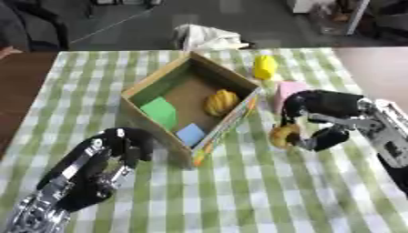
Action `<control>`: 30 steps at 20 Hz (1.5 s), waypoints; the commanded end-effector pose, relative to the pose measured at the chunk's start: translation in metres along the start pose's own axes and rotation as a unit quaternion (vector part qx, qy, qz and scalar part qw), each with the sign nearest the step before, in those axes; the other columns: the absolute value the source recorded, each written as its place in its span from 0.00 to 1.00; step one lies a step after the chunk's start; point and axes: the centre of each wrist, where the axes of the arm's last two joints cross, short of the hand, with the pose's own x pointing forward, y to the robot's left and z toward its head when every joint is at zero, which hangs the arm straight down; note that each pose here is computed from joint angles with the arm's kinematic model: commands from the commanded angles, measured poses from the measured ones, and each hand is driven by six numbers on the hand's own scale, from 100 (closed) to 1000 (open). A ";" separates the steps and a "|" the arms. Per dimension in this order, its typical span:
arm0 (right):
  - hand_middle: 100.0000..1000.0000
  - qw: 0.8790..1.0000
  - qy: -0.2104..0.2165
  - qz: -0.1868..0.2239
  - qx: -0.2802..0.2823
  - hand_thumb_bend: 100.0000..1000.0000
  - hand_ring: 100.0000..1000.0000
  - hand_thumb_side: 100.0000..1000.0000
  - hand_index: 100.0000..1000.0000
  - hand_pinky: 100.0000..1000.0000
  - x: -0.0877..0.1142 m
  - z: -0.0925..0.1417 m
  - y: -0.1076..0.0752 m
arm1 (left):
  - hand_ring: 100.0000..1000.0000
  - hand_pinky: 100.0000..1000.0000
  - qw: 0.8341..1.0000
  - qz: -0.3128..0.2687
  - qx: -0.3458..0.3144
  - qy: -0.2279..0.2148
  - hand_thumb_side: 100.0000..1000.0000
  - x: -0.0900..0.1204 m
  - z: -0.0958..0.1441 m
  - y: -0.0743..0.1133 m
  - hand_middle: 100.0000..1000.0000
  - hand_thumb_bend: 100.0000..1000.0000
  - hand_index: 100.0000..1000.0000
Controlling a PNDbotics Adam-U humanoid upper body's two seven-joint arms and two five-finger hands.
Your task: Pick up objects on the table and place them in the box.
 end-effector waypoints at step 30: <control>0.84 0.986 0.143 -0.003 -0.084 0.00 0.78 0.11 0.99 0.84 -0.029 -0.050 -0.041 | 0.54 0.61 0.999 0.017 -0.020 -0.025 0.58 0.007 -0.007 -0.006 0.53 0.00 0.76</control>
